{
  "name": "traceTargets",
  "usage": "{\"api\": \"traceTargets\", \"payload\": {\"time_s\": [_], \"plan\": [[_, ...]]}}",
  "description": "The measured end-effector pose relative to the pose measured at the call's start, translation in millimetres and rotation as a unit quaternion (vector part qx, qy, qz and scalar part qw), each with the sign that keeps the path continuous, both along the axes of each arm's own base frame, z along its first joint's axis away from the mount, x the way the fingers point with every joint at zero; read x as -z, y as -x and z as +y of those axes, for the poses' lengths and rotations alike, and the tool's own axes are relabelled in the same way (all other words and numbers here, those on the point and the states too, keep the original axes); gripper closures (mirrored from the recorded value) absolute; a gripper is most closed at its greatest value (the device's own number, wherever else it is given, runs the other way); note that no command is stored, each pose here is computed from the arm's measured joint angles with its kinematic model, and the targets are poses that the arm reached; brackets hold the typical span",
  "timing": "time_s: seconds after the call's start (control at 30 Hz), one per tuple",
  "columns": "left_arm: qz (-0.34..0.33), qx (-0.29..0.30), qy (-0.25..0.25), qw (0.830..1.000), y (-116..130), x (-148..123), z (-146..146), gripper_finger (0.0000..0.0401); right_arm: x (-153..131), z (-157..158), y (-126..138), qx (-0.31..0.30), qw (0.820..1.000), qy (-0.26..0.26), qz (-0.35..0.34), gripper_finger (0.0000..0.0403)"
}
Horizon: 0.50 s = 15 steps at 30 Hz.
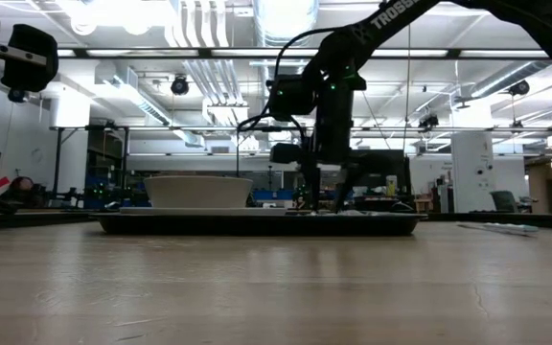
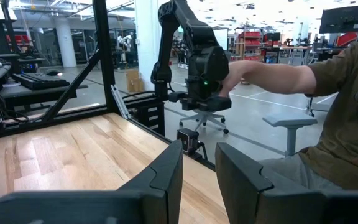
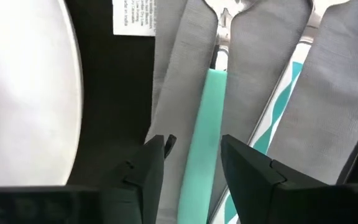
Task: Set up tray
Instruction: Put the white table knife to the right of the white fork on top of the gray napkin on the black tray
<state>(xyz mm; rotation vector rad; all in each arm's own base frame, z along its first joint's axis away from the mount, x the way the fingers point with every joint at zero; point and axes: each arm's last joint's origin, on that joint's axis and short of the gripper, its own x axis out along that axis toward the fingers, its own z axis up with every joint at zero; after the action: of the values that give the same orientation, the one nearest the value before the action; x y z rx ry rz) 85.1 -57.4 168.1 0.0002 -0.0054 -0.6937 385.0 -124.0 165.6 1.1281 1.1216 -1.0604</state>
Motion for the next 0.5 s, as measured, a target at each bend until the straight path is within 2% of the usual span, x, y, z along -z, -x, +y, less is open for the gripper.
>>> {"api": "traceTargets", "payload": {"time_s": [0.27,0.5], "plan": [[0.0,0.0,0.0,1.0,0,0,0,0.0324,-13,6,16,-0.011,0.998,-0.021,0.051,0.0282],[0.0,0.0,0.0,1.0,0,0,0,0.0324,-28,13,19,-0.025,0.998,-0.057,0.03,0.0293]]}}
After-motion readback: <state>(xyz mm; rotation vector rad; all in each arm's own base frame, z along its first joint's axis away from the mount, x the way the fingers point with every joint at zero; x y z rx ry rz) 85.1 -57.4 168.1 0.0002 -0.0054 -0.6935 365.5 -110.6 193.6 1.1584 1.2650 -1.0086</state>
